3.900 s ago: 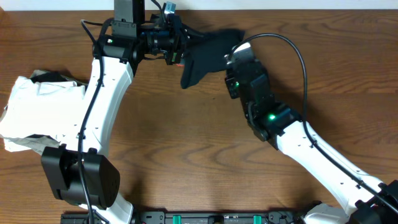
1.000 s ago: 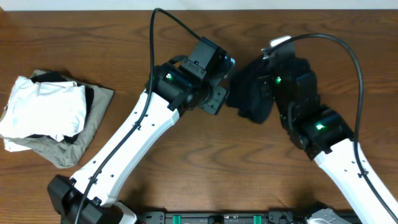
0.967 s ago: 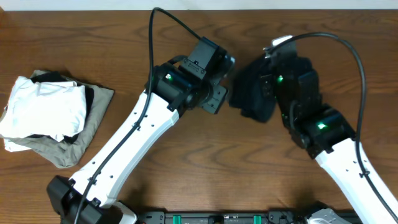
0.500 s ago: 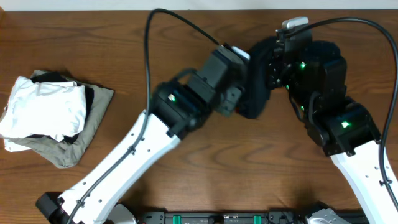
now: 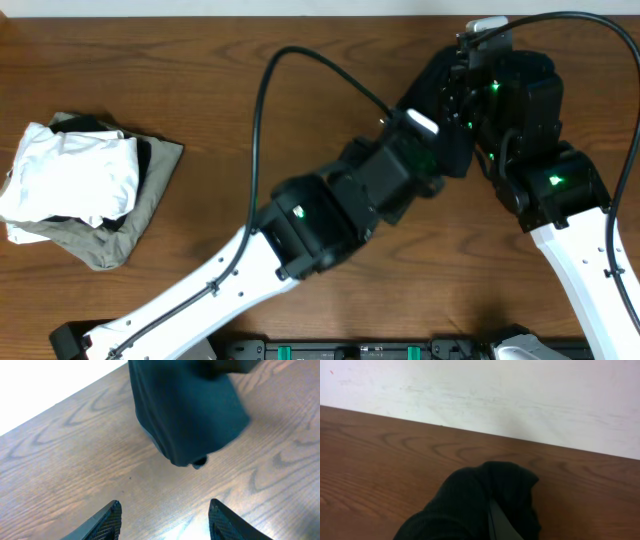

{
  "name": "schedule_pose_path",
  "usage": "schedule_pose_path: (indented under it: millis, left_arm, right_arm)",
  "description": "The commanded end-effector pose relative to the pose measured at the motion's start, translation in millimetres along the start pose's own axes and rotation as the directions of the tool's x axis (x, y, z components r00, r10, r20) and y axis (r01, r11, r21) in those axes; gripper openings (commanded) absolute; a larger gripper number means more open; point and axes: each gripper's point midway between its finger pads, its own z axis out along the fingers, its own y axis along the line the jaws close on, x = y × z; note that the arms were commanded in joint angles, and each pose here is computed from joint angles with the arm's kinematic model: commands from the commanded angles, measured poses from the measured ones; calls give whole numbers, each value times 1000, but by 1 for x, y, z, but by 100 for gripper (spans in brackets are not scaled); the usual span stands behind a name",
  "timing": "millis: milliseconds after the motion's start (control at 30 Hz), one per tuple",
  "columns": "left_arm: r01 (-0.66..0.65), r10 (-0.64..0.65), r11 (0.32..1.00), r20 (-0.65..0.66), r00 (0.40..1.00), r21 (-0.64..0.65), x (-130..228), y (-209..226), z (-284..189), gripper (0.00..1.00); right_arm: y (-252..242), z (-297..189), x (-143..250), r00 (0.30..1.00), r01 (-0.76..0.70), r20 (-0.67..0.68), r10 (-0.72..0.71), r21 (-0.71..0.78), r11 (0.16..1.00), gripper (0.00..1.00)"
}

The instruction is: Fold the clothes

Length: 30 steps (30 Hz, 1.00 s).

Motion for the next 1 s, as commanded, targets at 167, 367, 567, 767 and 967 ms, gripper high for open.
schedule_pose_path:
  millis: [167, 367, 567, 767, 967]
  left_arm:
    - [40, -32, 994, 81, 996, -101, -9, 6, -4, 56]
    - [146, -136, 984, 97, 986, -102, -6, 8, -2, 56]
    - [231, -210, 969, 194, 958, -91, -16, 19, -18, 55]
    - [338, -298, 938, 328, 897, -72, 3, 43, -36, 55]
    - [322, -284, 946, 414, 865, -24, 23, 38, -11, 98]
  right_arm:
    - [12, -13, -26, 997, -41, 63, 46, -79, 996, 9]
    - [13, -14, -26, 997, -40, 57, 44, -81, 996, 9]
    - [13, -14, -25, 998, -39, 54, 43, -81, 996, 10]
    - [8, -14, -24, 998, -29, 48, 32, -71, 997, 10]
    - [1, -13, -20, 999, -32, 32, 34, -55, 998, 10]
